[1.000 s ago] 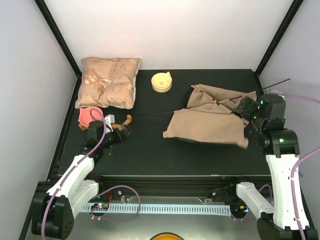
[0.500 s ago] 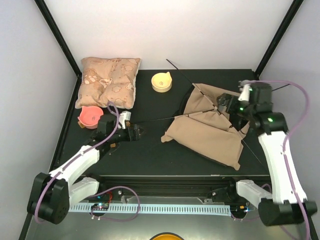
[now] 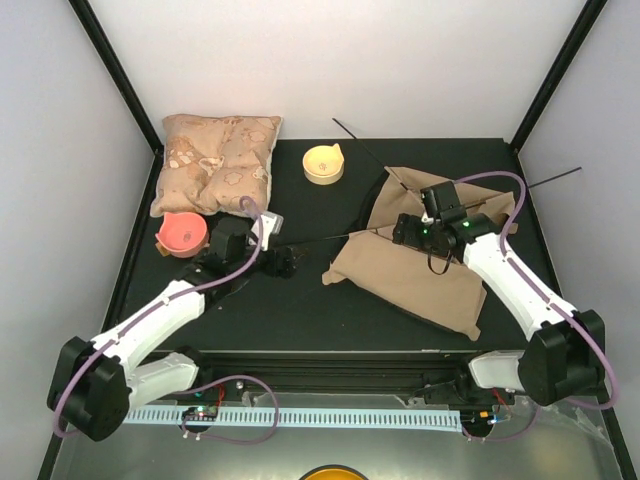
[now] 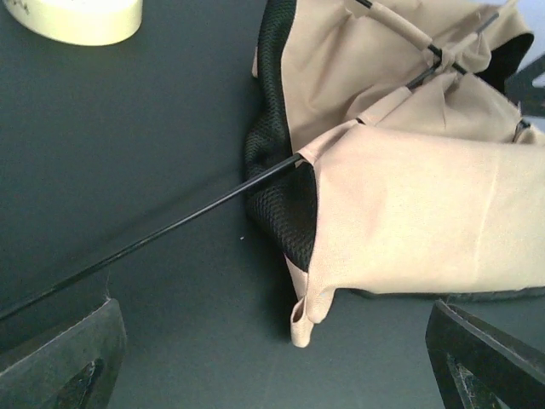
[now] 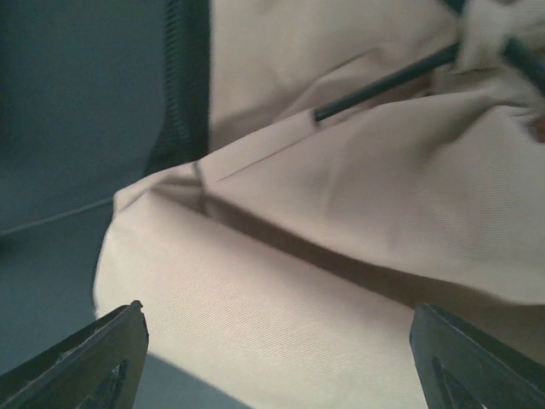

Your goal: Set up the pet tent

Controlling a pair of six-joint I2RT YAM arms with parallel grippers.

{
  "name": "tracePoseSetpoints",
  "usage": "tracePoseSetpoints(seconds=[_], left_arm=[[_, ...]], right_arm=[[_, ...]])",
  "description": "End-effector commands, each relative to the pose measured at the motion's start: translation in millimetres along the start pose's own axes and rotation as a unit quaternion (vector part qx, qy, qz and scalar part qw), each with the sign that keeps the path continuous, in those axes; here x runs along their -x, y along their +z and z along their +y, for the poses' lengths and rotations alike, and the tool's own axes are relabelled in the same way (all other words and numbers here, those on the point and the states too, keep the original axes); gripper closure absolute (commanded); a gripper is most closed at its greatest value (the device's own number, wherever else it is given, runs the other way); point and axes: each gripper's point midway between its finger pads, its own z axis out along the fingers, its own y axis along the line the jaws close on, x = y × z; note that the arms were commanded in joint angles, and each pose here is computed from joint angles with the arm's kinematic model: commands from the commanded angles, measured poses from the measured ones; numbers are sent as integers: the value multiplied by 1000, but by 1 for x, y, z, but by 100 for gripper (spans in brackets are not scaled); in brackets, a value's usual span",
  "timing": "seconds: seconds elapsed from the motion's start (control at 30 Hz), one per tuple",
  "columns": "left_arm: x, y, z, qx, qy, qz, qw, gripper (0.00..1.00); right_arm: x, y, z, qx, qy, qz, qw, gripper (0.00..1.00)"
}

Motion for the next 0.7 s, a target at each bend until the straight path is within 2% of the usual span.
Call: tracePoseSetpoints(seconds=[0.0,0.03,0.13,0.23,0.33,0.57,0.67], left_arm=[[32,8,-3,30,94,-40,994,1],[37,13,-8,21,104,-40,994,2],[42,34,-21,-19,138,-14,990,14],[29,69,-16,-31,149,59,987,28],[20,95,-11,-34,172,111,978,37],[-10,129,14,-16,198,217,956,44],[-23,136,23,-13,208,234,950,44]], right_arm=[[14,-6,-26,-69,58,-58,994,13],[15,-8,-28,-72,50,-62,994,13],[12,-13,-34,-85,32,-62,994,13],[1,-17,-34,-76,8,-48,996,13],[-11,-22,-22,-22,-18,-45,999,9],[-25,-47,-14,40,-19,-82,996,4],[-27,-53,-9,58,-27,-87,994,1]])
